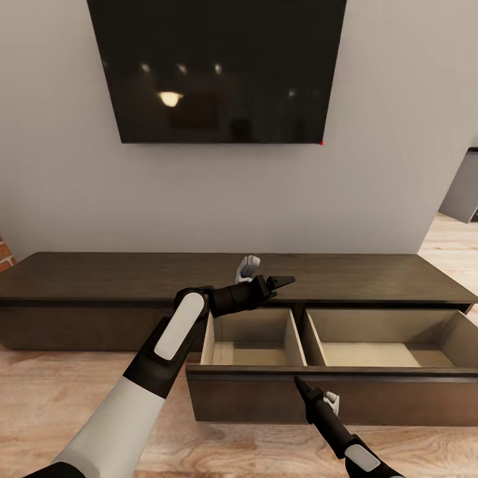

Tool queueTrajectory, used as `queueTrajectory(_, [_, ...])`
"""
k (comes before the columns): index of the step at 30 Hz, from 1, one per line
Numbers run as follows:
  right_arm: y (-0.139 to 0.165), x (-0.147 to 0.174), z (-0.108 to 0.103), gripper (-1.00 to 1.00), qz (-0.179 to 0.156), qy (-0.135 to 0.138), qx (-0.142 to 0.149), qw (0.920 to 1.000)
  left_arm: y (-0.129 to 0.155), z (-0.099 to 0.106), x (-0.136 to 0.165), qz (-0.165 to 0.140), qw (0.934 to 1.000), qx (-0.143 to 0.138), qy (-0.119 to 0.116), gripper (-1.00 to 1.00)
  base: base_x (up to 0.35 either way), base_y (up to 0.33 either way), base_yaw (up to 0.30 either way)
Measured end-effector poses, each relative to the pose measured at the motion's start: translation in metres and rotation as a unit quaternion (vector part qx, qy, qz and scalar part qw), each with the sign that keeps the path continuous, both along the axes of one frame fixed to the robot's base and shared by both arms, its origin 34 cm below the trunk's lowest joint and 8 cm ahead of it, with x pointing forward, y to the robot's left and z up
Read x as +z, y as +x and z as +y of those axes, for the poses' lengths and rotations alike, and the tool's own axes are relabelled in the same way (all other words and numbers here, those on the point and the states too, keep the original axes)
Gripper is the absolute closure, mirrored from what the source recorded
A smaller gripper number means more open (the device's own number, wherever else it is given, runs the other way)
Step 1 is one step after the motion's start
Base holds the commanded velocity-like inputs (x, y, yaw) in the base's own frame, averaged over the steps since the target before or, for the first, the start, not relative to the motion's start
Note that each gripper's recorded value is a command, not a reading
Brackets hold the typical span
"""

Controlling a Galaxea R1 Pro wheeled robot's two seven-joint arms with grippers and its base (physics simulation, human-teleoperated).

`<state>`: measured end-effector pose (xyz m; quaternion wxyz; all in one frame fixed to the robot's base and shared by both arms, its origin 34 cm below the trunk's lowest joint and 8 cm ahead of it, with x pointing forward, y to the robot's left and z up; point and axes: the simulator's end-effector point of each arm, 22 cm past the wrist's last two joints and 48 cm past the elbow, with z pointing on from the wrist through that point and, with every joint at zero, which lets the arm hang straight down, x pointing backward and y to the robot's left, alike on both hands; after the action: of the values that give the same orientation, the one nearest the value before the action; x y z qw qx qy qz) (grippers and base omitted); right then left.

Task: Place each of the two pumpkins and all three candles from the living room inside a cabinet in the living room (use any cabinet), then make sure every cabinet is closed, and position the cauldron so it is next to a table in the living room.

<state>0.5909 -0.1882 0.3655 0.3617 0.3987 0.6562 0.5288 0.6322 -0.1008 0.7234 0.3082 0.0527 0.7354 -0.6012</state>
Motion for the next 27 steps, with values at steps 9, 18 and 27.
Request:
queueTrajectory(9, [-0.014, -0.001, 0.000, -1.00, -0.009, 0.015, -0.002, 0.9998, 0.000, 0.000, 0.000, 0.000, 1.0000, 0.000, 0.000, -1.00, 0.000, 0.000, 0.000])
queueTrajectory(18, [-0.014, -0.001, 0.000, -1.00, -0.009, 0.015, -0.002, 0.9998, 0.000, 0.000, 0.000, 0.000, 1.0000, 0.000, 0.000, -1.00, -0.003, 0.000, 0.000])
queueTrajectory(27, [-0.015, -0.004, 0.002, -1.00, -0.002, 0.013, 0.002, 0.9999, 0.000, 0.000, 0.000, 0.000, 1.0000, 0.000, 0.000, -1.00, -0.188, 0.000, 0.000])
